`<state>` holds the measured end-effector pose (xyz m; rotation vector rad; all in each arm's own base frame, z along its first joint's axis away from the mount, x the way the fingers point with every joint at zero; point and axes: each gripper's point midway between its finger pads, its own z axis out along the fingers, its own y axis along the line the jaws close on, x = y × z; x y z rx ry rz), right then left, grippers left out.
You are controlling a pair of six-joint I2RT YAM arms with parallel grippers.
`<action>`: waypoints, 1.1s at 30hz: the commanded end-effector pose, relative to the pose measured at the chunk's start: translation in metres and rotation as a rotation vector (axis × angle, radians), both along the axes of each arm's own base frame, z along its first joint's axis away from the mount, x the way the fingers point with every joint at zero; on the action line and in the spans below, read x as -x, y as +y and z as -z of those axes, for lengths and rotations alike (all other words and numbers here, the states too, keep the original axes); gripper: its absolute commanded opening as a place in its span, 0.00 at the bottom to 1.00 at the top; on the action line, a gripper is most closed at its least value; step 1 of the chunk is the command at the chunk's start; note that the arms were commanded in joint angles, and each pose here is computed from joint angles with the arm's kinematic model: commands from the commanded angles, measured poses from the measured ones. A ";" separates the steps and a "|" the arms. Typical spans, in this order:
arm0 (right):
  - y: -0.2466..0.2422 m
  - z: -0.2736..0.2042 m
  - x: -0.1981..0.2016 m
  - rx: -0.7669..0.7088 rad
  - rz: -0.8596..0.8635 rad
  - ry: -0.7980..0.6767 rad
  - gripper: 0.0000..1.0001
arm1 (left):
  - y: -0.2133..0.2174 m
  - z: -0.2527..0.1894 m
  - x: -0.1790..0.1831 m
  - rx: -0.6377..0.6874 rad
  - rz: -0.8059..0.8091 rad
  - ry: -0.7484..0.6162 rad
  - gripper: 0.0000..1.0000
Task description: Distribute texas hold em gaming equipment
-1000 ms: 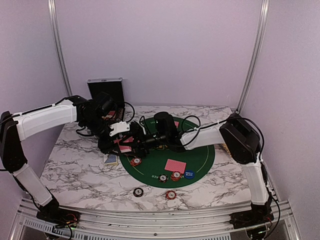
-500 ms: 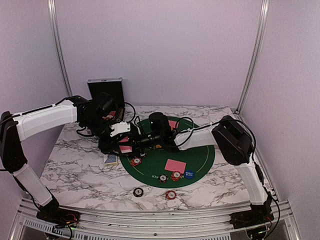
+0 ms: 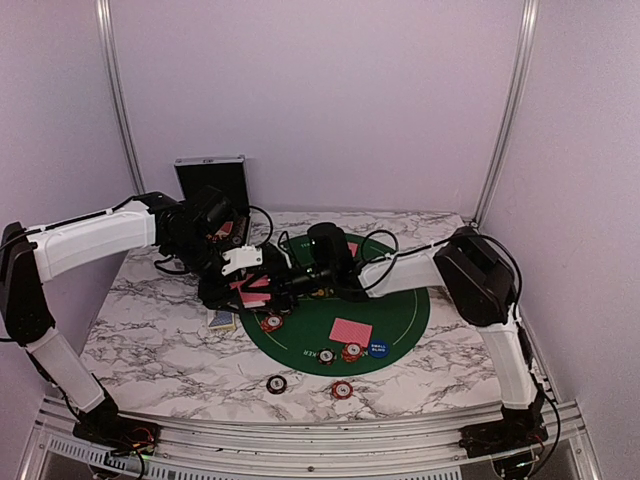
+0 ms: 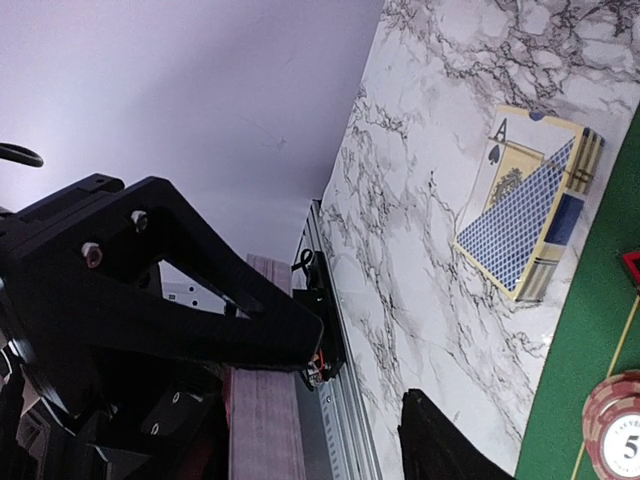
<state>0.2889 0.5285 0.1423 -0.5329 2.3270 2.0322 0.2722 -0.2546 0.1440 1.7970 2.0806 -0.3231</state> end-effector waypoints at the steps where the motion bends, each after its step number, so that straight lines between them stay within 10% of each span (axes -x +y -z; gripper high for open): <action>1: -0.021 0.012 -0.009 0.069 0.034 0.000 0.53 | -0.004 -0.012 -0.002 0.034 0.001 -0.016 0.00; 33: -0.055 -0.041 0.002 0.044 0.060 -0.034 0.24 | 0.000 -0.009 -0.001 0.026 -0.002 -0.014 0.00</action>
